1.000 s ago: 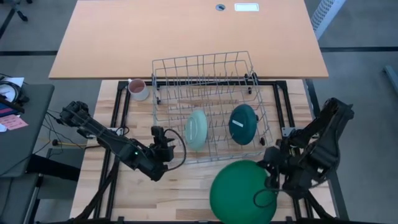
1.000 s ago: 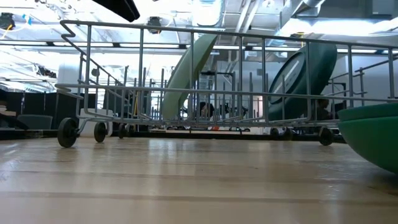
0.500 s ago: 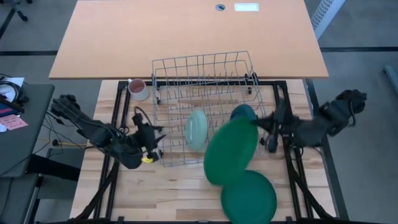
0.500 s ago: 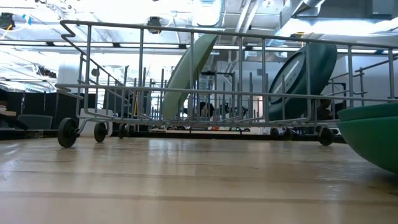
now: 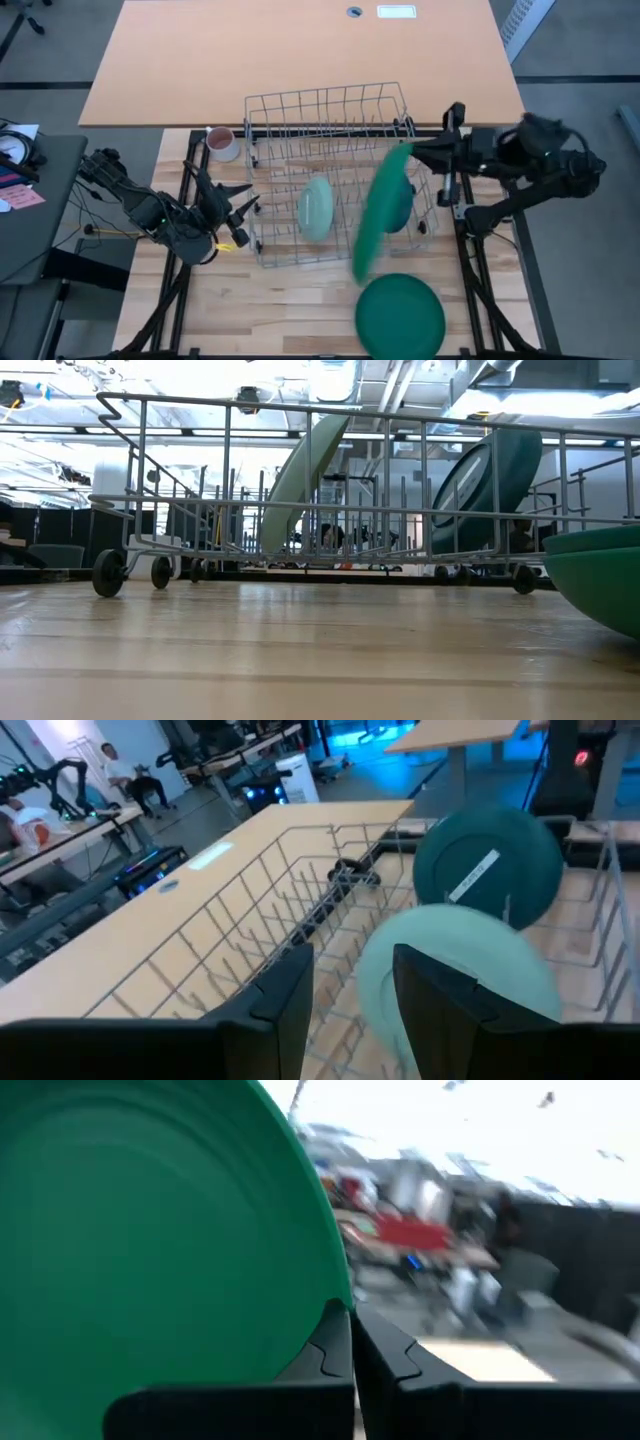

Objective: Sort dishes
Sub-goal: Put a green plate in the dish rack

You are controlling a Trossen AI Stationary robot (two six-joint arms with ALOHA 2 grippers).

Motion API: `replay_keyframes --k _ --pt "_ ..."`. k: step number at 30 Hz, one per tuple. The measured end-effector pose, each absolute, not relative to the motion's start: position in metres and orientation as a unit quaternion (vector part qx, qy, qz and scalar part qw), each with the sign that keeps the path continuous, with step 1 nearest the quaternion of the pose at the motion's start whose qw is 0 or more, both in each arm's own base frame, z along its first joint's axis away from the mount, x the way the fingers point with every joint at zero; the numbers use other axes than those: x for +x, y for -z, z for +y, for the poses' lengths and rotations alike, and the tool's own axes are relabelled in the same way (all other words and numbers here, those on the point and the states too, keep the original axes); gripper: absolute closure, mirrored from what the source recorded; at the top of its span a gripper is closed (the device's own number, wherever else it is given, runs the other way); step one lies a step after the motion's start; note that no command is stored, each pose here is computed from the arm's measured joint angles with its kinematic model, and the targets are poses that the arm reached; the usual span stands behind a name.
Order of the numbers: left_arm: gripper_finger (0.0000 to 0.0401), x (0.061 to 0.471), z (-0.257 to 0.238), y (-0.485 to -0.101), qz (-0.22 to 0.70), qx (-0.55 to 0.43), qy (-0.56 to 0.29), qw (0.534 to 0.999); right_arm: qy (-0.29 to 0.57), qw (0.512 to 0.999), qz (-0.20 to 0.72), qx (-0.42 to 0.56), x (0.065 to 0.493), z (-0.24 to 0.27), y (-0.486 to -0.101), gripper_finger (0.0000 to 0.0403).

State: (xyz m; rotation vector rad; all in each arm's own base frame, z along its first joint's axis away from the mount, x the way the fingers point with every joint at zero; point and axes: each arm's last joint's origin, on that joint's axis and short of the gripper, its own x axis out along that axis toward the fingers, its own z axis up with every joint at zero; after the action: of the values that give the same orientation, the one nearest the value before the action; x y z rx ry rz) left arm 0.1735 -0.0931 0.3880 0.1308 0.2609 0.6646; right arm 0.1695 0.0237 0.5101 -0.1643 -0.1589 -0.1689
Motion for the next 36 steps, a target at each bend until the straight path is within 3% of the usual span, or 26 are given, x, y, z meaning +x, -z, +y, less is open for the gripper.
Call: replay_keyframes --k 6,11,22,30,36 --pt "0.0268 0.190 -0.107 -0.406 0.091 0.055 -0.255 0.961 0.022 0.986 -0.124 -0.110 0.173 0.005 -0.517 0.0403" --pt "0.0246 0.217 -0.125 -0.412 0.059 0.113 -0.215 0.968 0.054 0.982 -0.145 -0.112 0.185 -0.014 -0.519 0.0403" --pt "0.0162 0.247 -0.137 -0.414 0.047 0.184 -0.348 0.918 0.254 0.956 -0.085 -0.122 0.216 -0.047 -0.504 0.0403" --pt "0.0156 0.254 -0.116 -0.419 0.042 0.130 -0.432 0.892 0.309 0.939 -0.064 -0.139 0.229 -0.052 -0.499 0.0403" --pt "0.0156 0.257 -0.116 -0.420 0.021 0.116 -0.405 0.907 0.342 0.925 -0.052 -0.157 0.231 -0.054 -0.498 0.0403"
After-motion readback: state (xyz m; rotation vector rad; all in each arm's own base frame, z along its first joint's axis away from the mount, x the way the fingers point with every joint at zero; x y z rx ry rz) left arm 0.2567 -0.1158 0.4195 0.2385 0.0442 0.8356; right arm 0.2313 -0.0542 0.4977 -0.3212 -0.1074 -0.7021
